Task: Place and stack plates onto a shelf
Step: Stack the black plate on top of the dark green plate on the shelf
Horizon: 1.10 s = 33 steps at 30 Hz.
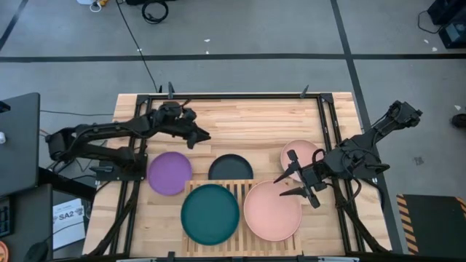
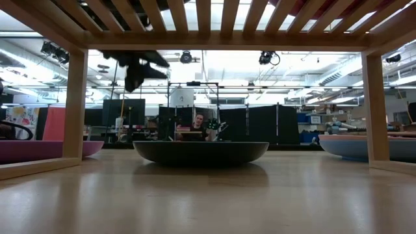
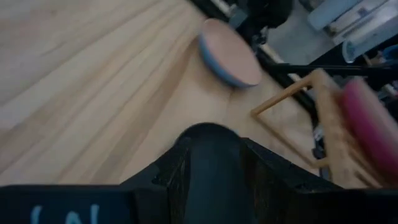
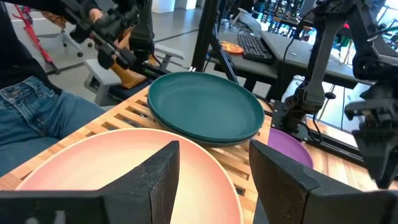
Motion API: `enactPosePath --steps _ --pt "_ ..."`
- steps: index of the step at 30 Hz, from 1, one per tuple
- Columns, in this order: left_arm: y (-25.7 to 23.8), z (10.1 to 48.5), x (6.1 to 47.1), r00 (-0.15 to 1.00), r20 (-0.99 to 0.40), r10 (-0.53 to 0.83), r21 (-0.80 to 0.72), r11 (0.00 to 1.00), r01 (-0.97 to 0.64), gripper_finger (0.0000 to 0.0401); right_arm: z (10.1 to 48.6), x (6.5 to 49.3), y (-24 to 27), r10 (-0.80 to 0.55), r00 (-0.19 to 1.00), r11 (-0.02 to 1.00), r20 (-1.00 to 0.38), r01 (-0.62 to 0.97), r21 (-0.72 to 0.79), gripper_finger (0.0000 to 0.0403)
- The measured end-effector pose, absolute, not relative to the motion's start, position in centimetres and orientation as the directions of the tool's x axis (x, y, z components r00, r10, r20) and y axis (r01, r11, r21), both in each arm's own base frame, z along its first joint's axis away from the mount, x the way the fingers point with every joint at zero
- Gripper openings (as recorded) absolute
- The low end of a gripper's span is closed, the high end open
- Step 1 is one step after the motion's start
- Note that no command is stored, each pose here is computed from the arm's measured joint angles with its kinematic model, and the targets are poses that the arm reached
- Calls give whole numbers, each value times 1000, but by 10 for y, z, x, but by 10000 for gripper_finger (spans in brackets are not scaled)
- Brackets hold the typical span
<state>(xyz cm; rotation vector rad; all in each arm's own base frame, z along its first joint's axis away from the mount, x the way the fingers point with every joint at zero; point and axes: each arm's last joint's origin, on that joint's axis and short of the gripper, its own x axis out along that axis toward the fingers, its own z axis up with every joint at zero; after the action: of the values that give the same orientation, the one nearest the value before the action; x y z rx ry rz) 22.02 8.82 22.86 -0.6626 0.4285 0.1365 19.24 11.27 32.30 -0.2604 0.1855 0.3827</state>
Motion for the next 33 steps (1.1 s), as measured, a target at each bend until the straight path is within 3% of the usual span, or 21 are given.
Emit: enactPosePath --steps 12,33 --pt "97 185 236 806 -589 -52 -571 732 -371 144 318 191 112 337 900 890 -275 -400 -219 199" --pt "68 148 257 703 -696 -148 -541 752 -377 144 317 191 112 338 897 888 -284 -404 -219 199"
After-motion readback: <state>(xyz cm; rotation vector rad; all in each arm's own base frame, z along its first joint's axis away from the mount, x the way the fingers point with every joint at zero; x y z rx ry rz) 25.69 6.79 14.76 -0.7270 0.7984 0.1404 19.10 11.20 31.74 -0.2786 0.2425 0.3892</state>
